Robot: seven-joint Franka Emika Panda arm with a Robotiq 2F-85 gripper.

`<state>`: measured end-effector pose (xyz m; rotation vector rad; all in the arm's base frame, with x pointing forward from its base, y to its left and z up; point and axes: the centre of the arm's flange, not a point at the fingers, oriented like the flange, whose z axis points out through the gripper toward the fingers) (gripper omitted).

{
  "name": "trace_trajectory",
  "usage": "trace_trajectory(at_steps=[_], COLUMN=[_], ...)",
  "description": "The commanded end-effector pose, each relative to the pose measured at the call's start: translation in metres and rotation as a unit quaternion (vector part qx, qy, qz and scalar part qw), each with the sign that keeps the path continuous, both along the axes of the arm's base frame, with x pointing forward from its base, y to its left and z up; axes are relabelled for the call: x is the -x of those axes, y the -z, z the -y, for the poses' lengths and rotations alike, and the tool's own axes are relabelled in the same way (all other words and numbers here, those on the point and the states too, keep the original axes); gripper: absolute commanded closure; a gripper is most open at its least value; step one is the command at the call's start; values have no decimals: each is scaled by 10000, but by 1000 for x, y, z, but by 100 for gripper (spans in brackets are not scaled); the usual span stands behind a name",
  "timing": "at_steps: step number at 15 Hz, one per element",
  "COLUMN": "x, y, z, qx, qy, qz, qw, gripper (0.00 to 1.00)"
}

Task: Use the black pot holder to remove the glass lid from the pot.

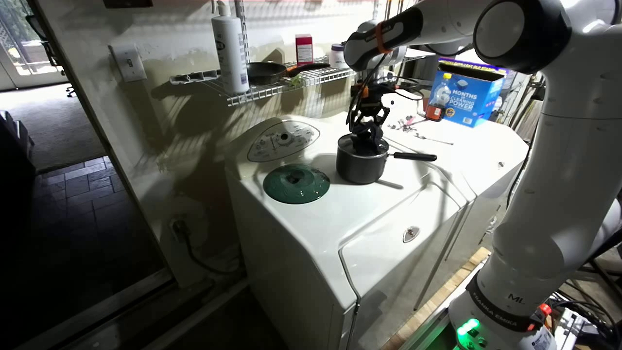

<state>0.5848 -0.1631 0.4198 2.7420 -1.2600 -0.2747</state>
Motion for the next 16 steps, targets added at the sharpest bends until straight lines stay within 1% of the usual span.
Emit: trace_trajectory(at_steps=[1,6,7,8,9,13,14,16], x=[5,8,9,9,10,11,12,15], y=[11,5,3,0,-2,-8,-8,-8], z=[-5,-7,-8,-8,-10,-23,-26,-32], qx=[-106,-66,-61,-56,-55,-59,-59,-65], qy=[54,48,39,34,22,-86,-127,-204], qz=[155,241,277,291,327,443,456,478], qw=[9998,9997,9996,9996,9994,9990,9989,9986], gripper=[100,100,75,86,68,41,33,20])
